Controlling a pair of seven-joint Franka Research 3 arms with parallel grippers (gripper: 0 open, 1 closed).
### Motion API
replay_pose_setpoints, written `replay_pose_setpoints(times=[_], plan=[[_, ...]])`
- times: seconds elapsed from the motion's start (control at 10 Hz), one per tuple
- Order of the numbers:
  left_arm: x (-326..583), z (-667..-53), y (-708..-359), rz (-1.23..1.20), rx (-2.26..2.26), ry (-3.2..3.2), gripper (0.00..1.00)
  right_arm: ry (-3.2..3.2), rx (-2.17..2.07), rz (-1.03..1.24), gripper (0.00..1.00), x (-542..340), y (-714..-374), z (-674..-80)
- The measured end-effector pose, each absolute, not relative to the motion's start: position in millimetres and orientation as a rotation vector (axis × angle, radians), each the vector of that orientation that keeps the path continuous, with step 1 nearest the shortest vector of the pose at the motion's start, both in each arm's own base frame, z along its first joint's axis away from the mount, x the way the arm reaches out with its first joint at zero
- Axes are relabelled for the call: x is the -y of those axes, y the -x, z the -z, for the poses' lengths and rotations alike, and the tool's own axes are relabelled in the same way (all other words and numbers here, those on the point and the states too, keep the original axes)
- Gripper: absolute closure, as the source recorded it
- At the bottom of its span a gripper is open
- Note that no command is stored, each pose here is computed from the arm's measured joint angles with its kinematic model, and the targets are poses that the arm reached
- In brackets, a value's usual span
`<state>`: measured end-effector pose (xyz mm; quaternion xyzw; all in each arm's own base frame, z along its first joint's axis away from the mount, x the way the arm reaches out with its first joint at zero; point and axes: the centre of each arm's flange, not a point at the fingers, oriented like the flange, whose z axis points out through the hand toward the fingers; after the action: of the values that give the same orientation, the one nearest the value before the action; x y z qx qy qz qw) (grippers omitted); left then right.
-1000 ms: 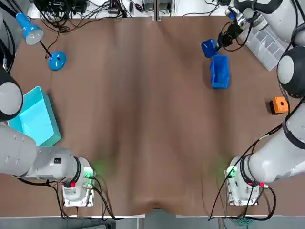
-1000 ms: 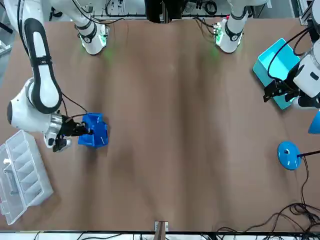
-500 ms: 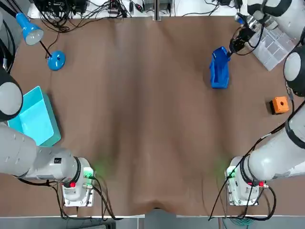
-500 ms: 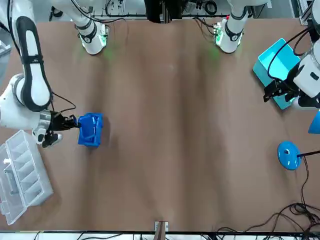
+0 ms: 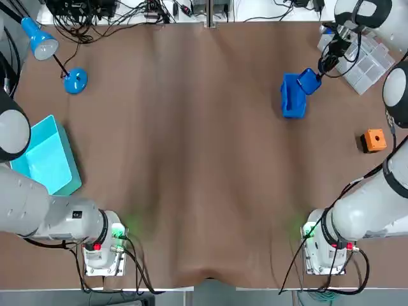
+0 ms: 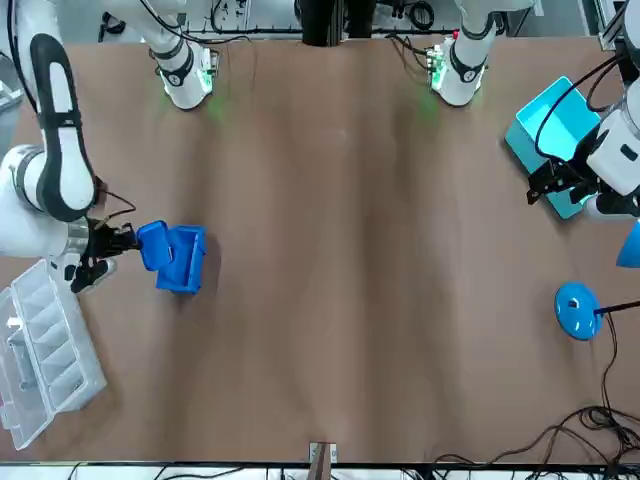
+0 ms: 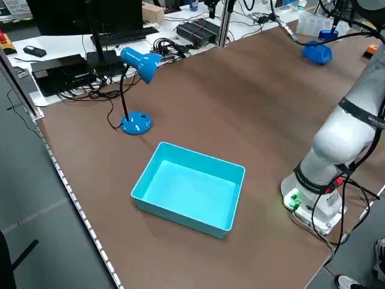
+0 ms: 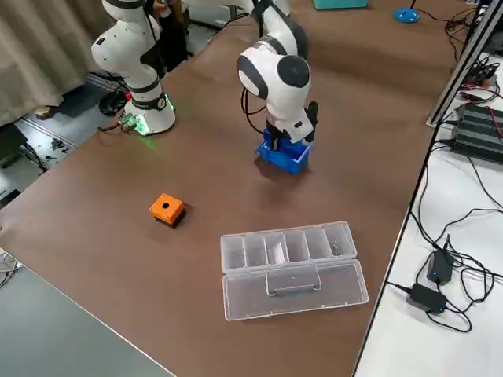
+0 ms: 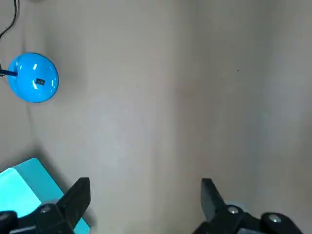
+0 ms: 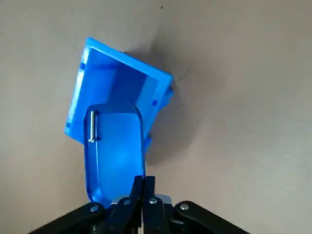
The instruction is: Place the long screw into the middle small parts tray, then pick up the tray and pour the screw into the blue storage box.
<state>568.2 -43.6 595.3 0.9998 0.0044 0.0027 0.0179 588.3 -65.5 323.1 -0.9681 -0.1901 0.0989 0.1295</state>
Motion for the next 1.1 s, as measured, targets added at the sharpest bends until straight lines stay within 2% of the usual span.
replay_pose_setpoints(times=[0.8,1.1], plan=[[44,-595,-568,-0.008,-0.014,-3.106,0.00,2.958,0.969,-0.310,0.97,6,-610,-346],[44,-595,-569,-0.006,-0.014,-3.106,0.00,3.022,1.172,-0.327,0.97,-9,-618,-335]])
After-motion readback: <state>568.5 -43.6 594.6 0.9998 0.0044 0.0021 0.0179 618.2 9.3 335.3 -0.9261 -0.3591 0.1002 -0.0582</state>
